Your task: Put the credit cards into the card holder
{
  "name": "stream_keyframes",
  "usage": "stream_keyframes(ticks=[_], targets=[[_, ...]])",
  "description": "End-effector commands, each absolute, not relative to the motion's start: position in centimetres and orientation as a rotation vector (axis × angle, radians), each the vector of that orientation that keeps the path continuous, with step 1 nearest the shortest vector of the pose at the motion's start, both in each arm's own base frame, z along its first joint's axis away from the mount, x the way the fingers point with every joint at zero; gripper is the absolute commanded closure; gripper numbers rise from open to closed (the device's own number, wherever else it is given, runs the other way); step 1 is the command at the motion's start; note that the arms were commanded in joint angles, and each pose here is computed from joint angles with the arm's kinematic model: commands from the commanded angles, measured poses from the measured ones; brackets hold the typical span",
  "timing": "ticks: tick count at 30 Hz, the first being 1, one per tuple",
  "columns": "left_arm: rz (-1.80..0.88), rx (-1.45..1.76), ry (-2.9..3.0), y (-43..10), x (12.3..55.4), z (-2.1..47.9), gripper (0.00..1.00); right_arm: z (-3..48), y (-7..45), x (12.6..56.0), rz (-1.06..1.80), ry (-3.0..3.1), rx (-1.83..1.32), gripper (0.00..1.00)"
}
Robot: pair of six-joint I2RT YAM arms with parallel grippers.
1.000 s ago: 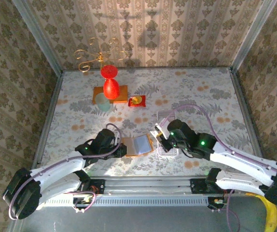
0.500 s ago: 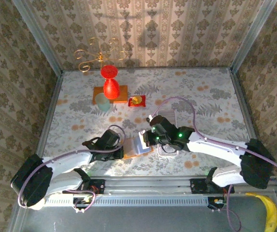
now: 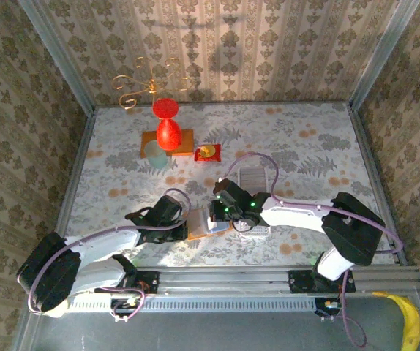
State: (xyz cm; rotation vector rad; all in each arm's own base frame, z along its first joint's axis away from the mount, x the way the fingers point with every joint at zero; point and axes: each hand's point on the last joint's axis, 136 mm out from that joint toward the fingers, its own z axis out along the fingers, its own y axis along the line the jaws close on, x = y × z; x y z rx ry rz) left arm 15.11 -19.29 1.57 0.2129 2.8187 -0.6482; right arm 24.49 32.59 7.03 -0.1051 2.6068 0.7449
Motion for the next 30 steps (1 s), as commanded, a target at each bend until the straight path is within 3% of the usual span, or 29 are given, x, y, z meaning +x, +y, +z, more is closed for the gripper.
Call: stream_keyframes(ticks=[1, 30], targets=[[-0.568, 0.185, 2.822, -18.3, 15.5, 0.7, 0.97, 7.9, 33.9, 25.4, 0.796, 2.569, -0.062, 1.00], [-0.568, 0.115, 2.762, -17.7, 16.1, 1.7, 0.94, 5.1, 34.4, 23.5, 0.975, 2.637, 0.100, 1.00]])
